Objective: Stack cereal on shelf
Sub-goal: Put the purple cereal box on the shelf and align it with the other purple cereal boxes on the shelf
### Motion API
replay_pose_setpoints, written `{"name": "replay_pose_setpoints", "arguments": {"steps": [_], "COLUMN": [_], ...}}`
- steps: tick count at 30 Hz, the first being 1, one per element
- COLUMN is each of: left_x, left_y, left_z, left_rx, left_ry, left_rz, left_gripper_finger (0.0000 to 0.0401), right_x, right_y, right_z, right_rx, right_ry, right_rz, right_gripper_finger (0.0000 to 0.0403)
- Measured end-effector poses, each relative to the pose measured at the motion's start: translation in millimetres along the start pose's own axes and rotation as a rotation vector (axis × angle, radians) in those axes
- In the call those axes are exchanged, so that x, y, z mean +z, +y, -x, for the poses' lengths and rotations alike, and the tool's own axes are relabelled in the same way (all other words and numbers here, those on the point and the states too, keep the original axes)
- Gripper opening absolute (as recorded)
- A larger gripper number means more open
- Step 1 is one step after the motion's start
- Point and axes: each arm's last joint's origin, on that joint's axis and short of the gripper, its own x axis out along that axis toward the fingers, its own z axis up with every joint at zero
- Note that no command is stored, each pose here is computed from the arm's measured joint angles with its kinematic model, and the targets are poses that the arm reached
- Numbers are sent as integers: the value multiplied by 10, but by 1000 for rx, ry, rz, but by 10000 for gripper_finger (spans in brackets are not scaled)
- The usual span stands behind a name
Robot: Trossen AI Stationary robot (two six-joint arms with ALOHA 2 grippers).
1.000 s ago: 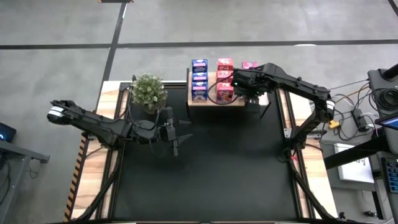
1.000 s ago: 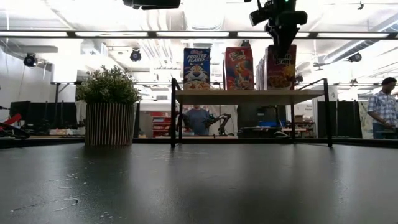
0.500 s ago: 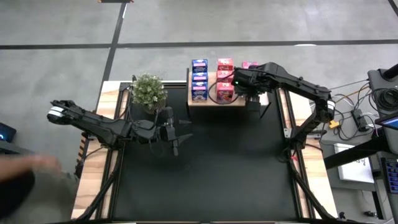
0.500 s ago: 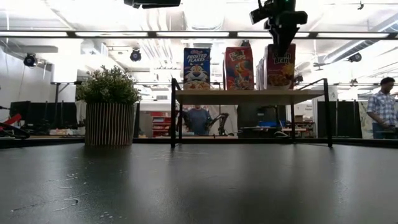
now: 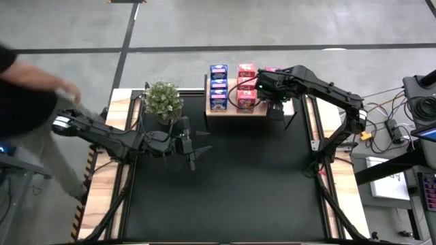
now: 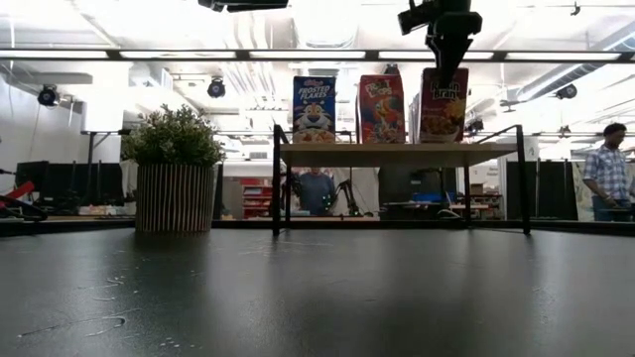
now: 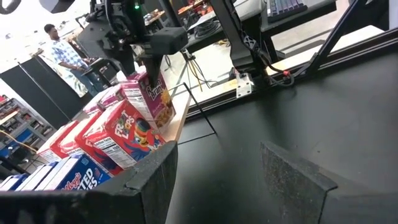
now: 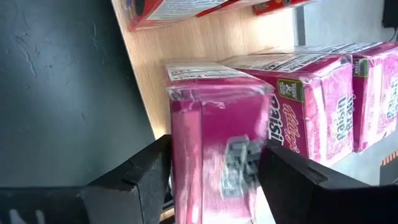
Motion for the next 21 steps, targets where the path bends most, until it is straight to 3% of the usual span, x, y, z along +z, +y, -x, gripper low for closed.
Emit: {"name": "replay_pose_setpoints", "arguments": {"steps": [10,21], "left_x": [0,1], "left_y": [-1,-1], "left_z": [1,0], "left_rx": [-1,-1], "left_ry": [1,1], "left_rz": [3,3], "left_gripper_finger": [210,210], "right_x": [-2,-4], "right_y": [-5,-88], "right_z": [-3,232], "right_rx": [-2,-23], "right_ry": [2,-90], "right_rz": [15,-9], "right_gripper_finger": [242,236]}}
